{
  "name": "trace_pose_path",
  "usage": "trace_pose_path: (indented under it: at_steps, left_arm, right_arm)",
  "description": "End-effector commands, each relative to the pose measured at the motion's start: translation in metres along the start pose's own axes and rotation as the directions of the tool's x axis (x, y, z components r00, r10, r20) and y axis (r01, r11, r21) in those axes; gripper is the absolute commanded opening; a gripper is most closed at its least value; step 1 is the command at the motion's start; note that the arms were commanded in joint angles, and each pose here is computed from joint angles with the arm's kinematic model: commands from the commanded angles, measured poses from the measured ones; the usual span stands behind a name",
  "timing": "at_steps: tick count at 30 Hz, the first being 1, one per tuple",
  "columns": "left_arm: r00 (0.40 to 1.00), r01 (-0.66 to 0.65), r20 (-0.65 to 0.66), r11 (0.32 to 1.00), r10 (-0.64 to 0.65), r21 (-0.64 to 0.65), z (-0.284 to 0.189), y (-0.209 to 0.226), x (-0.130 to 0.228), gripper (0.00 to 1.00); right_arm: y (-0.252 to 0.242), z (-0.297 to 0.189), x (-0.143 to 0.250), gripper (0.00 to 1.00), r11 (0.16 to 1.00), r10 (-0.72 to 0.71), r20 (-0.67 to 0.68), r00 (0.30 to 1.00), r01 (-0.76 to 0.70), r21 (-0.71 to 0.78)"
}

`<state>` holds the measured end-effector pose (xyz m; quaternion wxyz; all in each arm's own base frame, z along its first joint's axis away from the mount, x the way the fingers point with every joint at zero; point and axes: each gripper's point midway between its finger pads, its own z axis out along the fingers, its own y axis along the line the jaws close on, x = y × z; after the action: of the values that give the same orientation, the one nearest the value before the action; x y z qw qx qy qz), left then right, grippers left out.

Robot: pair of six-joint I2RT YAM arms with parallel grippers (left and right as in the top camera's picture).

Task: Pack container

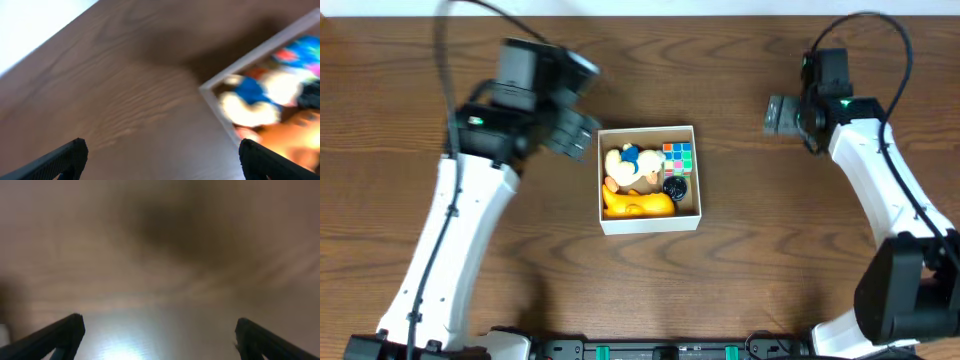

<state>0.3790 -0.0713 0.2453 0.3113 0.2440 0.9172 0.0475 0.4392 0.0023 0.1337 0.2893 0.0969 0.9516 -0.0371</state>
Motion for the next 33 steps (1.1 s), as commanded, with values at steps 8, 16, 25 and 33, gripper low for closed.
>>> trace_pose_path:
  at_steps: [8,16,25,33]
  left_arm:
    - [0.955,0.292,-0.014,0.946,-0.297,-0.137,-0.008,0.079,0.032,0.98]
    - [0.922,0.385,0.022,0.908,-0.387,-0.167,-0.043,0.081,0.054,0.98]
    - [0.926,0.352,0.193,0.927,-0.325,-0.127,-0.091,0.040,0.091,0.98]
    - [0.920,0.358,0.232,0.918,-0.316,-0.171,-0.098,0.002,0.166,0.98]
  right_arm:
    - [0.000,-0.024,-0.039,0.99,0.993,-0.116,0.153,0.981,0.115,0.020]
    - [-0.028,-0.082,-0.029,0.99,0.998,-0.006,0.178,0.984,-0.005,0.058]
    - [-0.050,-0.131,0.039,0.99,0.998,0.054,0.250,0.967,-0.063,0.029]
    - [-0.077,-0.147,0.118,0.99,0.982,0.161,0.355,0.921,-0.187,0.039]
